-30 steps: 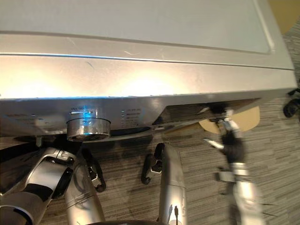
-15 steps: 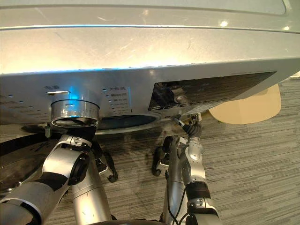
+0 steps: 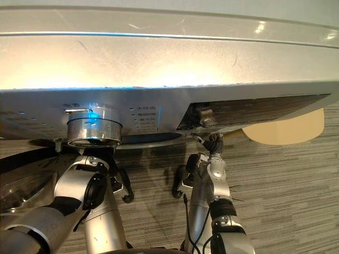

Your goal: Pick up the laundry basket with both hands and put the clothes into the washing machine.

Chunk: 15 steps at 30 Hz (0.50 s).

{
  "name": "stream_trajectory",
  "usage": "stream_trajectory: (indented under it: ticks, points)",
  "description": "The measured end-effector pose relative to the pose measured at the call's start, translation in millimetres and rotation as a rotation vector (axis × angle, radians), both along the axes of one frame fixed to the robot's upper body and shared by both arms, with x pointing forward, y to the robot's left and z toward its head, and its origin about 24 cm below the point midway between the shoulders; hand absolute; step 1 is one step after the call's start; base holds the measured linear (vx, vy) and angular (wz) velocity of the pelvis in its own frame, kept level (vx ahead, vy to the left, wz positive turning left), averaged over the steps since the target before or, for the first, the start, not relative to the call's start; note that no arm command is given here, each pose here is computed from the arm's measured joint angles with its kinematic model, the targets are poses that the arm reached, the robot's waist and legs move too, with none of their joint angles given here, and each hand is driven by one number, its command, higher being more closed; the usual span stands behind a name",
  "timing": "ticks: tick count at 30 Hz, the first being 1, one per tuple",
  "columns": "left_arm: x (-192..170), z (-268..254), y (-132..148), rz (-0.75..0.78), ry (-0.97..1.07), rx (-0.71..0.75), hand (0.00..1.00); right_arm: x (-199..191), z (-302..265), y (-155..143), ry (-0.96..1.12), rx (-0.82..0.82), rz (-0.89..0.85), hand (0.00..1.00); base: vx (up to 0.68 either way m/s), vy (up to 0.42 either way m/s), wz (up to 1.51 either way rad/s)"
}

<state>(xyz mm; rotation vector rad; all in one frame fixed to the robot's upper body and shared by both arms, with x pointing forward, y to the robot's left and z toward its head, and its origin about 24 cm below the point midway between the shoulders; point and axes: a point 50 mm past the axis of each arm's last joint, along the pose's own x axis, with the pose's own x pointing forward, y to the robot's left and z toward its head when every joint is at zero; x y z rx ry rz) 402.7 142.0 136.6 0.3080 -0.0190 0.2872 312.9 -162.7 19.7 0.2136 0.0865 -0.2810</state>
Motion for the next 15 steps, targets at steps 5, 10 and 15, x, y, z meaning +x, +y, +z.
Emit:
stream_trajectory:
  ticks: [5,10,15]
  points:
    - [-17,-27,-2,0.000,0.018,-0.028,0.00,-9,-15,-3,0.064,-0.020,0.009,0.00,0.02,-0.080,0.17]
    - [-78,-96,8,0.032,0.113,-0.042,0.00,-39,-47,-14,0.196,-0.041,0.004,0.00,0.07,-0.108,0.25]
    - [-123,-131,12,-0.005,0.208,0.013,0.00,-64,-69,-23,0.293,-0.063,-0.003,0.00,0.08,-0.074,0.28]
